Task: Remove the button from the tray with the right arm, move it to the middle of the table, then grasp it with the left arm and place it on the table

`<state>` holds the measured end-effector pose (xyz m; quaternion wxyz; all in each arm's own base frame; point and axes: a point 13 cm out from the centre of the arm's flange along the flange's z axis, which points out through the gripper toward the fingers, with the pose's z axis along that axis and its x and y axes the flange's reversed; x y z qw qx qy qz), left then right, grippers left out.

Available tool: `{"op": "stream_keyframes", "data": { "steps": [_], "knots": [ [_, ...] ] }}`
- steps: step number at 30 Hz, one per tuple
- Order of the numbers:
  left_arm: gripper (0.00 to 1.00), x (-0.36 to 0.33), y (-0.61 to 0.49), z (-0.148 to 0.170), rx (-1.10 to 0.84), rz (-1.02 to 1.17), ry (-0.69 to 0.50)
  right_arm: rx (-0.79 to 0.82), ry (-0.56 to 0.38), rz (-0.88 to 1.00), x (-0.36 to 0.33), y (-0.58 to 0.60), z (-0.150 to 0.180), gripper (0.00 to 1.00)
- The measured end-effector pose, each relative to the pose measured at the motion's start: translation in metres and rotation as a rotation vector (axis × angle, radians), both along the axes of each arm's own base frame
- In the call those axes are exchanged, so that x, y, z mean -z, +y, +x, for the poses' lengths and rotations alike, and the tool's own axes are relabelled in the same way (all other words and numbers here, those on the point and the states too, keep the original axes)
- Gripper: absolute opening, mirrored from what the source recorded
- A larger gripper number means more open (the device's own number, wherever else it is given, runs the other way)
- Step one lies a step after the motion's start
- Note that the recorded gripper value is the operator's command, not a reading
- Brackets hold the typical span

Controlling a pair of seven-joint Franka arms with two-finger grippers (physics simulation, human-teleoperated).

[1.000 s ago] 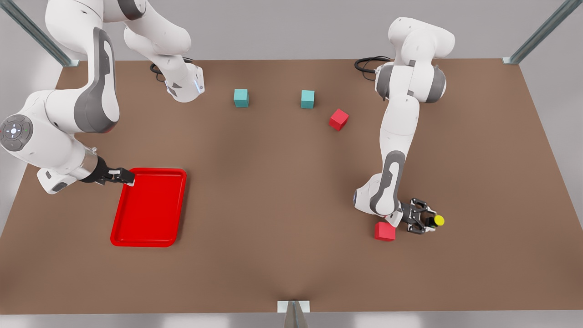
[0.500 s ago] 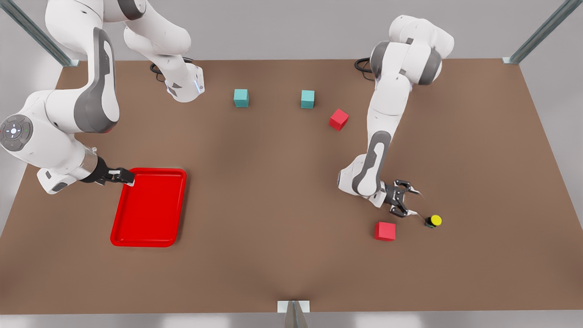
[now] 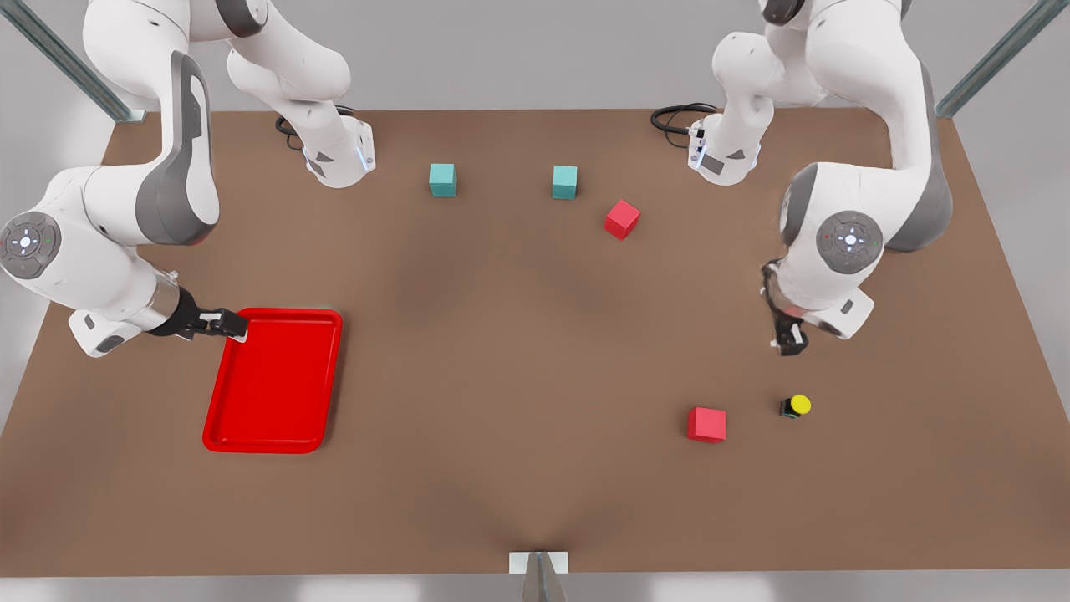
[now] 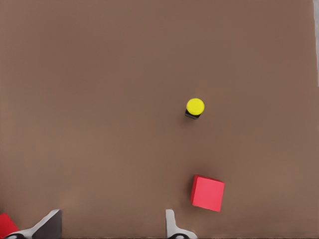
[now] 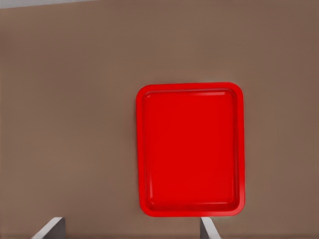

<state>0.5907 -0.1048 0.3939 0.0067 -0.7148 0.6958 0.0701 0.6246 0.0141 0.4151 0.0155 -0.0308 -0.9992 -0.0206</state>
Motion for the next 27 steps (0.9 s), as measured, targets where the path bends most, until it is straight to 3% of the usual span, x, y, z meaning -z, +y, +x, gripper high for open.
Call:
{"op": "stream_keyframes", "data": {
  "steps": [3,6,11,18,21,27],
  "knots": [
    [1.00,-0.047,0.042,-0.010,0.160,-0.217,-0.028,0.000,0.000,0.000,0.000,0.000,0.000,1.00],
    [1.00,-0.050,0.067,-0.030,0.377,-0.270,-0.055,-0.001,0.000,0.000,0.000,0.000,0.000,1.00],
    [1.00,-0.036,0.090,-0.014,0.698,-0.251,-0.069,-0.002,0.000,0.000,0.000,0.000,0.000,1.00],
    [1.00,-0.006,0.012,-0.001,1.180,-0.263,-0.023,-0.001,0.001,0.000,0.000,-0.001,0.000,1.00],
    [1.00,0.015,0.017,0.021,1.279,-0.268,-0.005,-0.002,0.000,0.000,-0.001,-0.001,0.000,1.00],
    [1.00,0.028,0.019,0.027,1.448,-0.282,0.008,-0.004,0.000,0.000,-0.001,0.000,0.000,1.00]
  ]
}}
